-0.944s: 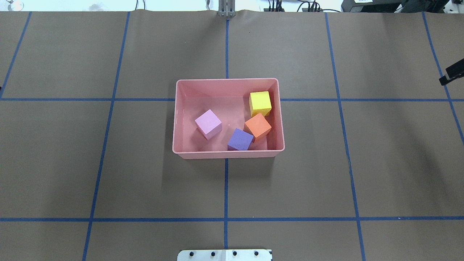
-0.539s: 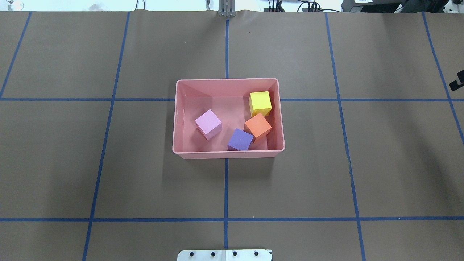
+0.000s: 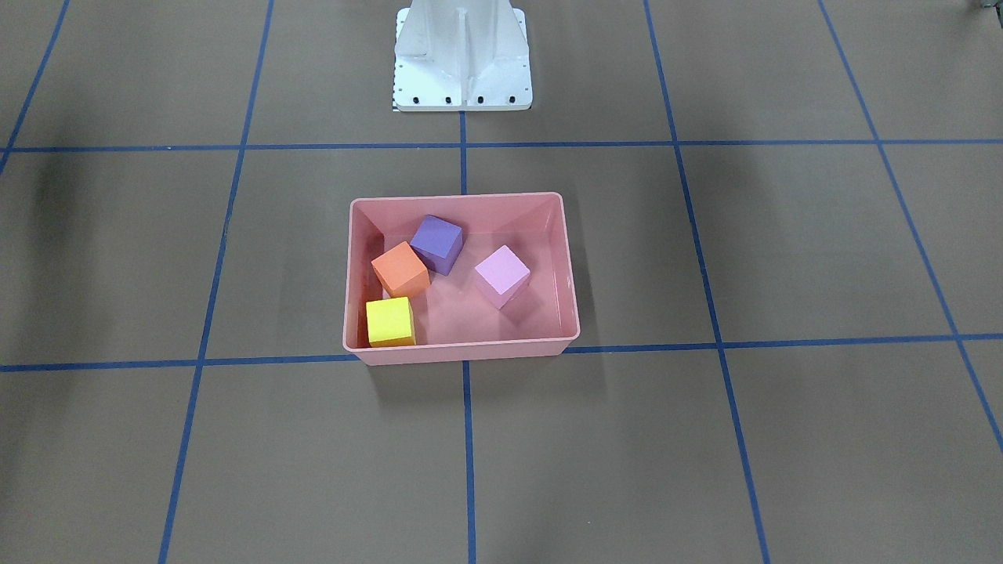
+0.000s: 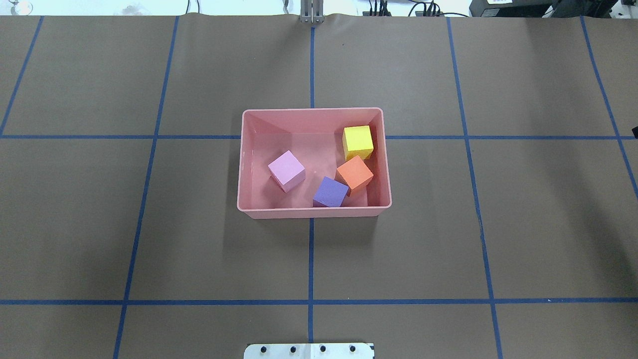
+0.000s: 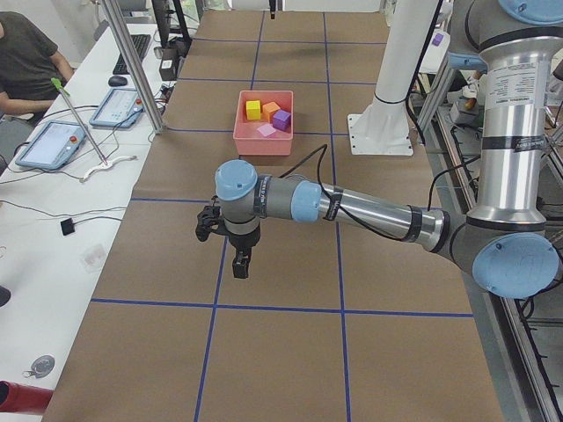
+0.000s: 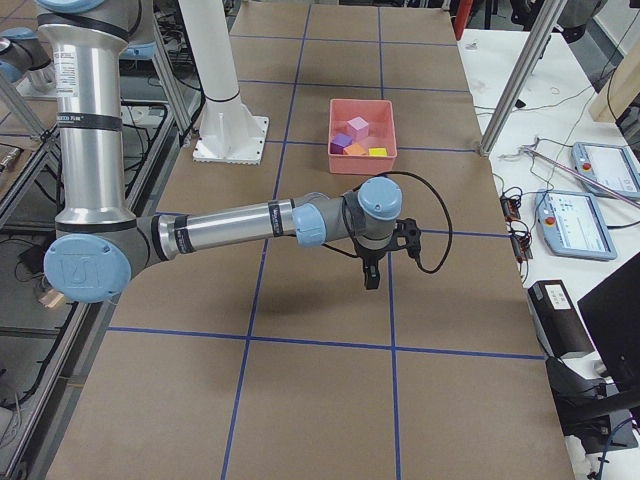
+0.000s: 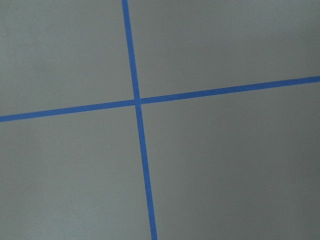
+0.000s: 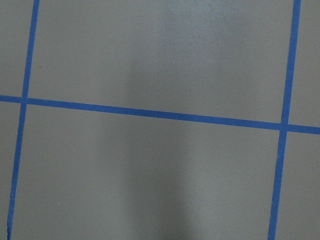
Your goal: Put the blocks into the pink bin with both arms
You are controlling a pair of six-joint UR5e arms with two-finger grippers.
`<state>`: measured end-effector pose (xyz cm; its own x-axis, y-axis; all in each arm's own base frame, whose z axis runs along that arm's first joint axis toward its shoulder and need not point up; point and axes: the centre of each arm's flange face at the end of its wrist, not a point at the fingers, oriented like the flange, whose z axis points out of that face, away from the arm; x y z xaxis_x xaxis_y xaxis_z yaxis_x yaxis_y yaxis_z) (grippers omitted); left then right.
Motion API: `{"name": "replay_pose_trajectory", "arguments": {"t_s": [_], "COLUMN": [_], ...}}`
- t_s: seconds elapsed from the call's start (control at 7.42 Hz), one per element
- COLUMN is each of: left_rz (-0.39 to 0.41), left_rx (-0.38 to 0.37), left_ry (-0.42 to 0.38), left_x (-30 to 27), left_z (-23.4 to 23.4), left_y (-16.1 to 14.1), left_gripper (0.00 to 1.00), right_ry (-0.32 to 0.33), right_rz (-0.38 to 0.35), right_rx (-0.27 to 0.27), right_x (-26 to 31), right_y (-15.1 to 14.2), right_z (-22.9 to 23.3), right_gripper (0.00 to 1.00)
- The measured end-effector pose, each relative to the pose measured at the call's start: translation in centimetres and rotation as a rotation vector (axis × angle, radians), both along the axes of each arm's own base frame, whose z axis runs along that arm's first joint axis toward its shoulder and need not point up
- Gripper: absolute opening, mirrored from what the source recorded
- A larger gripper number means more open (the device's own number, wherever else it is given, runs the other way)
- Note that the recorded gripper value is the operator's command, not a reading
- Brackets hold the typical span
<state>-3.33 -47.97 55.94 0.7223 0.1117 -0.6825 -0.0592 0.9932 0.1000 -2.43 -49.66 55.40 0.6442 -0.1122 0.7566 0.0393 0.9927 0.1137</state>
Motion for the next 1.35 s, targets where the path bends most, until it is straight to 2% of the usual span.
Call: {"name": "replay_pose_trajectory", "arguments": {"t_s": [0.4,0.81,0.94,1.35], "left_rz": [-0.001,0.001,0.001,-0.001], "left_rx": [0.021,-0.001,-0.001,-0.023], "left_ry": [0.004,0.078,0.096,0.097], "left_x": [-0.1,0.4,0.4,-0.1], "left_z": [-0.2,-0.1,-0.4,0.9], "left_y": [1.4,1.8,1.8,4.5], "left_gripper": [1.00,1.00,1.00,1.00], "right_ry": [0.041,0.031,0.029,0.033], "right_rz": [0.020,0.025,0.026,0.032], "right_rx": [0.014,0.045,0.039,0.041], "right_x": [0.3,0.7,0.8,1.0], "right_y": [0.0,0.0,0.3,1.3], "right_z": [0.2,0.0,0.3,0.2], "right_gripper": [1.00,1.00,1.00,1.00]}}
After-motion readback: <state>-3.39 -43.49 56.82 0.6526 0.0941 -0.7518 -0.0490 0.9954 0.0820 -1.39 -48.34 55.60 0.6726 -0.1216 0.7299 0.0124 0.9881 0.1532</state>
